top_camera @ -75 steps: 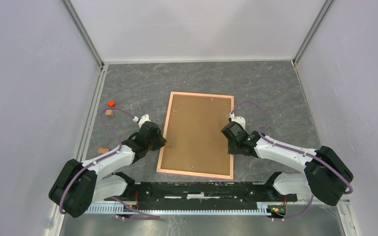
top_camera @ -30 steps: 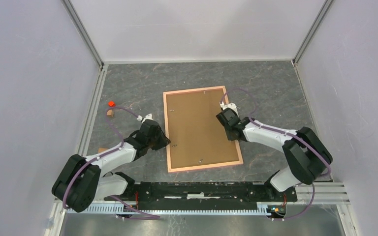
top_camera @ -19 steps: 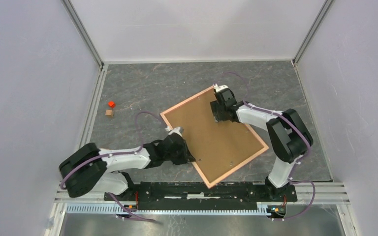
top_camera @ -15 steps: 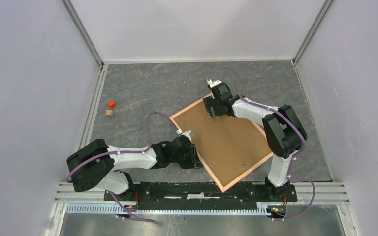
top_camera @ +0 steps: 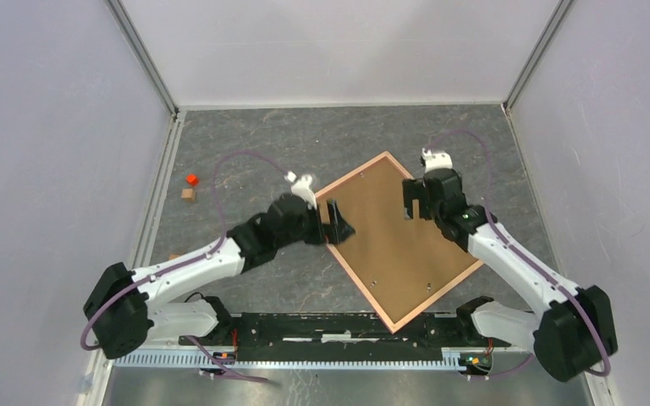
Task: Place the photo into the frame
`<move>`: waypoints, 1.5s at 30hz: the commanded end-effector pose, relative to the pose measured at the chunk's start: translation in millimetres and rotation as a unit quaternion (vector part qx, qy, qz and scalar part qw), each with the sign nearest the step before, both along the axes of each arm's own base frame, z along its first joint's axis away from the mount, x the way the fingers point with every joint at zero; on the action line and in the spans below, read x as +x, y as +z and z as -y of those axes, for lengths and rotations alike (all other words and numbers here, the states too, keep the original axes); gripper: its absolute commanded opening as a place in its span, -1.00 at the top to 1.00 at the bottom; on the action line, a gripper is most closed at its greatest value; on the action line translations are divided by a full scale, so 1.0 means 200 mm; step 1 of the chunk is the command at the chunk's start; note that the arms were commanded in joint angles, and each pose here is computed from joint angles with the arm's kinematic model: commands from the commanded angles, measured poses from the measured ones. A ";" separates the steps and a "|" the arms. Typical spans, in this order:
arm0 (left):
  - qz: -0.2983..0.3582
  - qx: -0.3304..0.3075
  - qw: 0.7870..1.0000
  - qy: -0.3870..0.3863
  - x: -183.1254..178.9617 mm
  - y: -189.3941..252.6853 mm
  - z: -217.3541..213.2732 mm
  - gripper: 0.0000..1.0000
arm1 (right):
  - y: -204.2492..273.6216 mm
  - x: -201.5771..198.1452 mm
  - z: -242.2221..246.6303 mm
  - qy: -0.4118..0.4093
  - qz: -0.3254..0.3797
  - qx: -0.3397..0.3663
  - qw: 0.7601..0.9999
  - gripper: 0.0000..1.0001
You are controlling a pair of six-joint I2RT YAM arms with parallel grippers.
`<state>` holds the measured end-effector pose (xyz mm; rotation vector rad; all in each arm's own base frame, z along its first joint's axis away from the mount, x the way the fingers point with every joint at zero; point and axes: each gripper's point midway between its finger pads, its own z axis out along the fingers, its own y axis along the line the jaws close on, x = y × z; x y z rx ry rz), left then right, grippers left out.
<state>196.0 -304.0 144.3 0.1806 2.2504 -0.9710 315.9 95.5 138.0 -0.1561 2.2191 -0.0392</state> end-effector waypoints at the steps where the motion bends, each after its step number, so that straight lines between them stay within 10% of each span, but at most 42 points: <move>1: 0.036 0.050 0.991 0.122 0.46 0.10 -0.21 -1.00 | -0.20 -0.22 0.15 -0.085 -0.036 0.015 0.996 -0.96; 8: 0.031 0.205 0.971 0.123 0.99 -0.05 -0.18 -0.99 | -0.22 -0.34 0.19 -0.107 -0.046 0.040 0.992 -0.96; 13: -0.003 0.235 0.972 -0.019 1.09 -0.21 0.08 -1.00 | -0.17 -0.41 0.09 -0.043 -0.040 0.092 0.994 -0.96; 21: -0.031 0.303 0.952 -0.012 1.17 -0.48 0.03 -0.62 | -0.06 -0.42 0.11 -0.022 -0.003 0.086 0.996 -0.96; 32: -0.111 0.397 0.904 0.118 1.00 -0.65 -0.40 0.94 | -0.14 -0.46 0.05 0.002 -0.034 0.104 0.994 -0.97; 45: -0.180 0.376 0.889 0.190 0.31 -0.70 -0.89 0.96 | -0.21 -0.31 0.17 -0.047 -0.043 0.023 0.998 -0.96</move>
